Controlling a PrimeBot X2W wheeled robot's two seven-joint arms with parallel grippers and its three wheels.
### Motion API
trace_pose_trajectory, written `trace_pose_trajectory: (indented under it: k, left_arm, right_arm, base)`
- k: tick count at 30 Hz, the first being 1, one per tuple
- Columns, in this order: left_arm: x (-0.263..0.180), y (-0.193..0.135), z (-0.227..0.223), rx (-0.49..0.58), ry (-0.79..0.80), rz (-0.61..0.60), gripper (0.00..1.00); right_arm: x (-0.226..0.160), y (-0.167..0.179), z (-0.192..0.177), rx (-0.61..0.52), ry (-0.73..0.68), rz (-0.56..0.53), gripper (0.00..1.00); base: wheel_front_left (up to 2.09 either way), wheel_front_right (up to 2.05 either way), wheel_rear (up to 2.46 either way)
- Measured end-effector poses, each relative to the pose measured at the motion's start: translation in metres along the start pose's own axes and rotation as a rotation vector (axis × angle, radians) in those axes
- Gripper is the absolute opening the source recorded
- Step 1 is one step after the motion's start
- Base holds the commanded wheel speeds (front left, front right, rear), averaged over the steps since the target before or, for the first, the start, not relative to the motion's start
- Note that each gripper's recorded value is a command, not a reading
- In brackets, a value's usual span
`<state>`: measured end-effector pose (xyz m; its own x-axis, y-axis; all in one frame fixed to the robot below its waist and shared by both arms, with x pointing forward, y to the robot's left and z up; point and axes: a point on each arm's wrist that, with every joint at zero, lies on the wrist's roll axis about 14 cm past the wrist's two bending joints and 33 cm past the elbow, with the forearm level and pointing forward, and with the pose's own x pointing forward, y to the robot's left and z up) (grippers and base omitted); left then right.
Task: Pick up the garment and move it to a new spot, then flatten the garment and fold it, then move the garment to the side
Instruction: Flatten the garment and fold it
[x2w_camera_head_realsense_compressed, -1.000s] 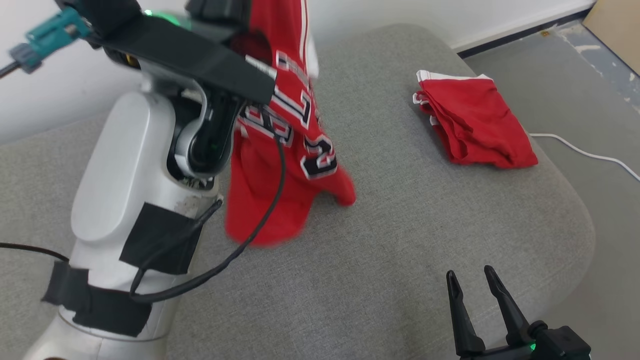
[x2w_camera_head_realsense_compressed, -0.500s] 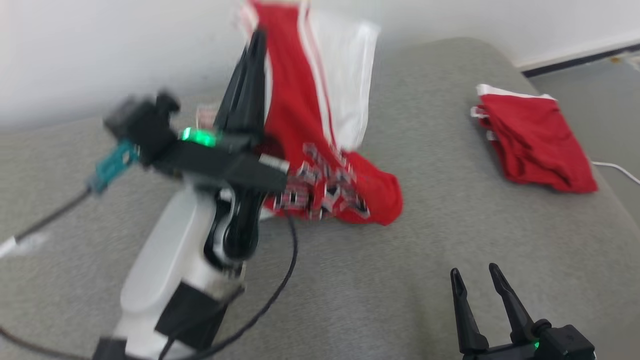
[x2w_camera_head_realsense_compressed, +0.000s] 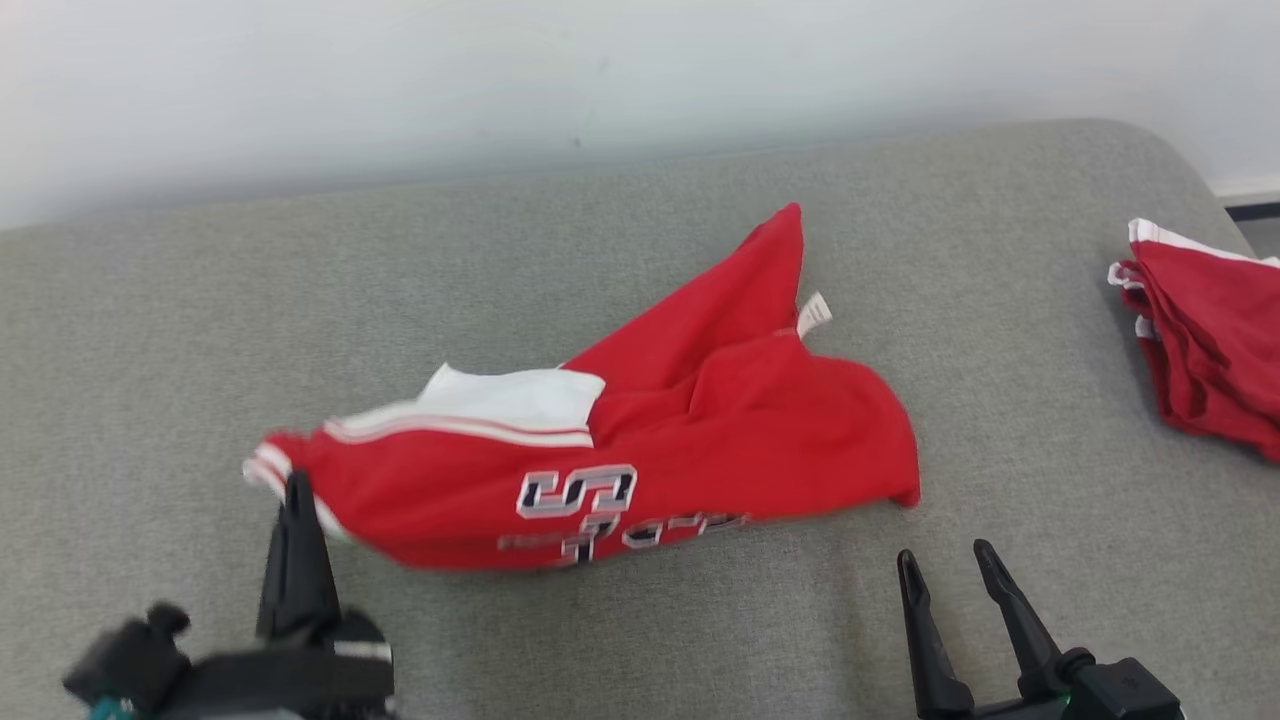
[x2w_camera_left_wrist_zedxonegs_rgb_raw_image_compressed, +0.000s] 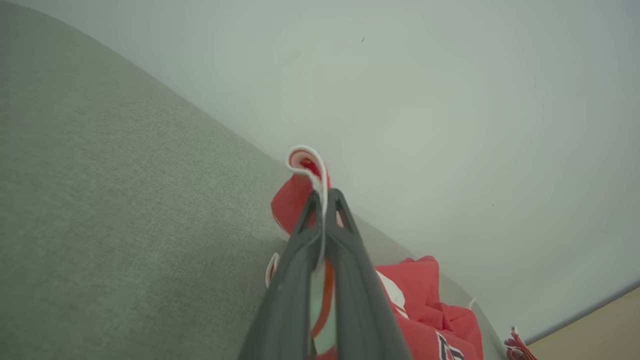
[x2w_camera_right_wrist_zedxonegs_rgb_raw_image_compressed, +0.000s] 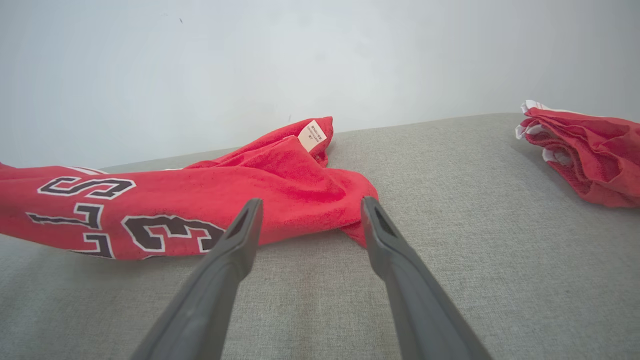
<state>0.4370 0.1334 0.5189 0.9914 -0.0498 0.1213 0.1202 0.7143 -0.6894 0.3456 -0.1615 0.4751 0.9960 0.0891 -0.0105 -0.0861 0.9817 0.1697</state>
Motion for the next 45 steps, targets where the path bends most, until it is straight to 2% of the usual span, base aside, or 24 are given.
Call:
trace_pose_trajectory:
  k: [8,15,23,24,25,30,36,39,45]
  left_arm:
    - [-0.065,0.05,-0.029,0.027,0.119,0.165,0.0]
    - [-0.101,0.074,-0.054,0.076,0.219,0.267,0.0]
    - [-0.124,0.095,-0.062,0.148,0.272,0.352,0.0]
    - [-0.125,0.095,-0.063,0.153,0.277,0.351,0.4]
    - [-0.127,0.095,-0.064,0.16,0.285,0.353,1.0]
    - [-0.136,0.104,-0.066,0.219,0.33,0.369,1.0]
    - [-0.135,0.119,-0.029,0.349,0.252,0.384,1.0]
    - [-0.117,0.099,0.01,0.461,0.138,0.279,1.0]
    - [-0.113,0.063,0.058,0.553,-0.032,0.161,1.0]
  right_arm:
    - [-0.002,0.009,0.003,-0.004,-0.012,0.029,1.0]
    - [-0.004,0.012,0.007,-0.005,-0.023,0.041,1.0]
    - [-0.003,0.014,0.011,0.002,-0.037,0.046,1.0]
    - [-0.003,0.014,0.011,0.002,-0.039,0.046,1.0]
    - [-0.003,0.014,0.011,0.003,-0.04,0.045,1.0]
    - [-0.005,0.011,0.013,0.001,-0.046,0.037,1.0]
    - [-0.006,0.009,0.01,-0.007,-0.036,0.038,1.0]
    - [-0.003,0.007,0.013,-0.018,-0.036,0.043,1.0]
    - [0.003,0.011,0.013,-0.028,0.014,0.074,1.0]
  base:
    - [0.0,0.0,0.0]
    - [0.0,0.0,0.0]
    - [0.0,0.0,0.0]
    - [0.0,0.0,0.0]
    - [0.0,0.0,0.0]
    - [0.0,0.0,0.0]
    - [0.0,0.0,0.0]
    - [0.0,0.0,0.0]
    - [0.0,0.0,0.0]
